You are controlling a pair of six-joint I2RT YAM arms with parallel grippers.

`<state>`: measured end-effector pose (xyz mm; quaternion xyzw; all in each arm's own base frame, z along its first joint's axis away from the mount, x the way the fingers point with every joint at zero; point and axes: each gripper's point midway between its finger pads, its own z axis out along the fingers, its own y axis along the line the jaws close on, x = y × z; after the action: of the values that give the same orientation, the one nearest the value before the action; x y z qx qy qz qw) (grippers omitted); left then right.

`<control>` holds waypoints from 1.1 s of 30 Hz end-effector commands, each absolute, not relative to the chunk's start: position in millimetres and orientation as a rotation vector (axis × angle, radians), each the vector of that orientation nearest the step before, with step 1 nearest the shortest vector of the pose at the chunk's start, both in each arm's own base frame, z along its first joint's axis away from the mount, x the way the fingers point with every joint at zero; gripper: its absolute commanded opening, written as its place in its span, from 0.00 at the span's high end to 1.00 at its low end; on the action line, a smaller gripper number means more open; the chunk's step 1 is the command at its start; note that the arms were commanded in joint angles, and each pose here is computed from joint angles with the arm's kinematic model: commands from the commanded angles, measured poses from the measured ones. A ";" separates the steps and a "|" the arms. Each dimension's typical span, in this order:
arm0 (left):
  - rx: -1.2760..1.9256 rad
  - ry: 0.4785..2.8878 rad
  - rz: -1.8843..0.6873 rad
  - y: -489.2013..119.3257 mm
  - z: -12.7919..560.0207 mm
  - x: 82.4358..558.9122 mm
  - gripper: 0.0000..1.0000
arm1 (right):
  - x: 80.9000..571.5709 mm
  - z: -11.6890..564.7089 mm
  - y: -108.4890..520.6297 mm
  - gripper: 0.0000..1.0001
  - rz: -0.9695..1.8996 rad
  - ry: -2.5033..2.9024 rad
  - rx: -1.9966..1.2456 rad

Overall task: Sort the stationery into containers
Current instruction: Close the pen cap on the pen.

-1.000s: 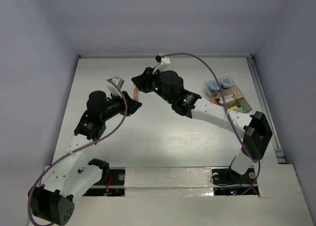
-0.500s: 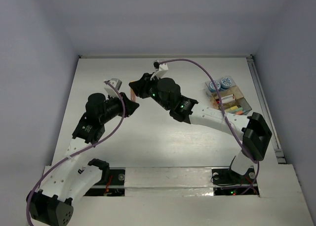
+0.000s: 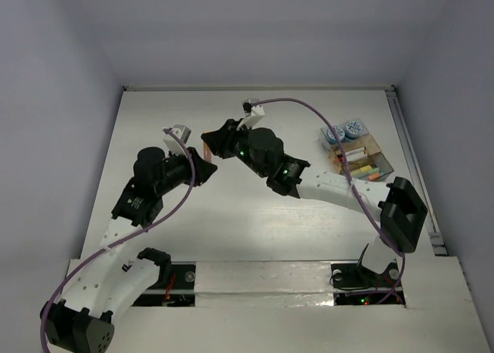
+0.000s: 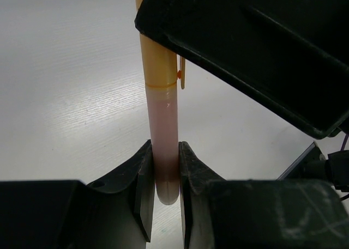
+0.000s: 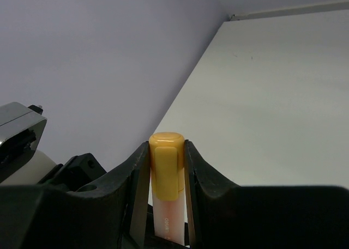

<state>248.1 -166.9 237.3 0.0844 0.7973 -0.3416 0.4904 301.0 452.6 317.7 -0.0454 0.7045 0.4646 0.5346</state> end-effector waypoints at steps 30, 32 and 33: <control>0.190 1.757 -0.752 -160.3 284.4 274.3 1.00 | 88.1 69.0 463.7 1.00 1.291 2.297 -0.451; 0.182 1.750 -0.735 -157.9 287.1 276.4 1.00 | 82.3 64.6 458.9 1.00 1.270 2.317 -0.463; 0.178 1.748 -0.729 -157.0 287.7 277.1 1.00 | 78.6 64.2 457.3 1.00 1.264 2.321 -0.470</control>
<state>177.3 -159.0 146.6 0.0791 0.9041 -0.3152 0.2775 236.3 457.8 198.1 0.0347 0.7233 0.5198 0.4533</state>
